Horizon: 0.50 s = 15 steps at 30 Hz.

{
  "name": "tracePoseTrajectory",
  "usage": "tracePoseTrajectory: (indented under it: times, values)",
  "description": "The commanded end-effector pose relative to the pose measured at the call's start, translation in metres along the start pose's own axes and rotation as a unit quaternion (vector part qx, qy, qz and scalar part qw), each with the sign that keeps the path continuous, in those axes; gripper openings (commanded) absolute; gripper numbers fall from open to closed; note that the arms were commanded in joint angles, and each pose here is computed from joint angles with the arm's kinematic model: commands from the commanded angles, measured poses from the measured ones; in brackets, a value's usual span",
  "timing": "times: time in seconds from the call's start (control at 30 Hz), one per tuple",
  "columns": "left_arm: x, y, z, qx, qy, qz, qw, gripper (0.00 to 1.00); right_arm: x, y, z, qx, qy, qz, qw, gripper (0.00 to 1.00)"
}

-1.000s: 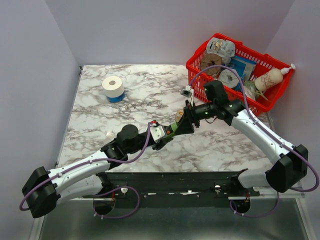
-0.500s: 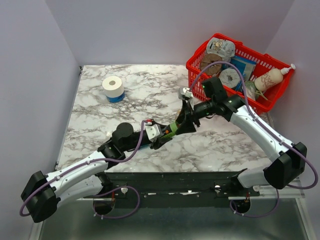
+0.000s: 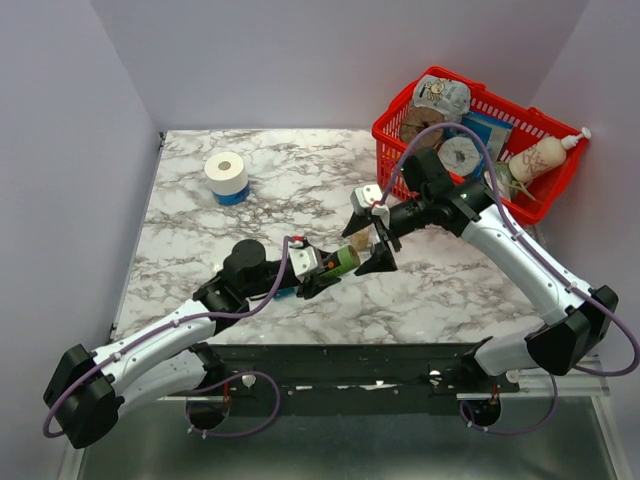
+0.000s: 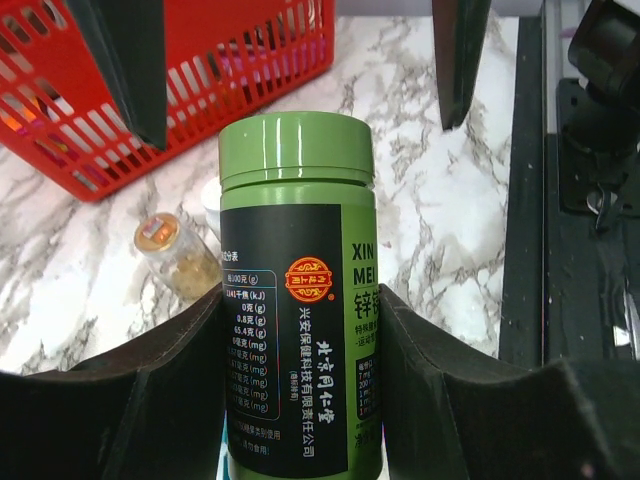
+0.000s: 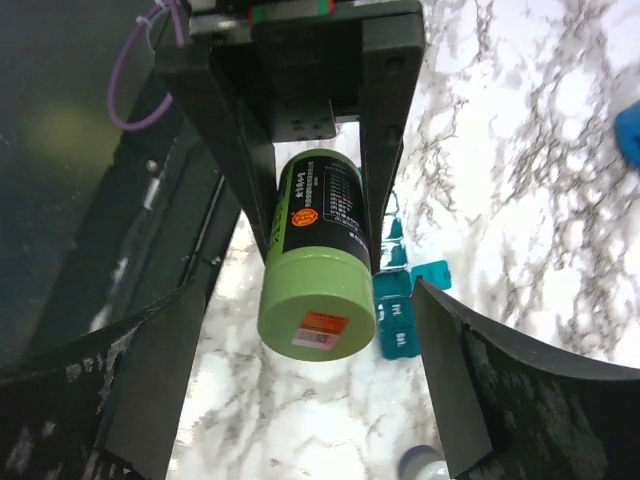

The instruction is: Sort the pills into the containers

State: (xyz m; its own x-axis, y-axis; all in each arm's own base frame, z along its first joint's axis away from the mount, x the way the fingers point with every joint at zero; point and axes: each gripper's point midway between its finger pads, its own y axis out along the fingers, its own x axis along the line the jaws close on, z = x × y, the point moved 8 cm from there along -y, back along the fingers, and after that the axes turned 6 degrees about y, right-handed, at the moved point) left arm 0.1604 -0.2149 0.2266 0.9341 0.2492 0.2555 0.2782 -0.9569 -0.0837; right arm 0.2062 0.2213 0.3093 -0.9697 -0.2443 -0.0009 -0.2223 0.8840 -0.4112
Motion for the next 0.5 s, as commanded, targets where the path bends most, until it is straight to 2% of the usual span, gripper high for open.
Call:
tracePoseTrajectory:
  times: [0.0,0.07,0.1,0.17,0.2,0.3,0.47]
  values:
    - [0.006,-0.006,-0.001,0.01,0.027,-0.028,0.999,0.0,0.01,-0.007,-0.022,-0.019,0.135,0.027,0.99,0.95]
    - [0.008,-0.009,-0.003,0.007,0.035,-0.042,0.999,0.0,0.008,-0.006,-0.026,-0.03,0.182,0.042,0.982,0.95]
    - [0.009,-0.01,-0.002,0.008,0.04,-0.049,0.998,0.0,0.01,-0.003,-0.022,-0.03,0.25,0.051,0.967,0.95]
    - [0.011,-0.01,-0.004,0.008,0.043,-0.056,0.997,0.0,0.002,0.001,-0.017,-0.028,0.299,0.089,0.95,0.95]
    - [0.012,-0.01,-0.005,0.008,0.043,-0.057,0.997,0.0,0.002,0.004,-0.014,-0.026,0.344,0.093,0.934,0.95]
    - [0.012,-0.009,-0.005,0.006,0.041,-0.06,0.997,0.0,0.002,0.011,-0.008,-0.031,0.398,0.077,0.913,0.96]
    - [0.015,-0.01,-0.007,-0.001,0.04,-0.077,0.996,0.0,0.0,0.02,0.001,-0.031,0.43,0.056,0.901,0.94]
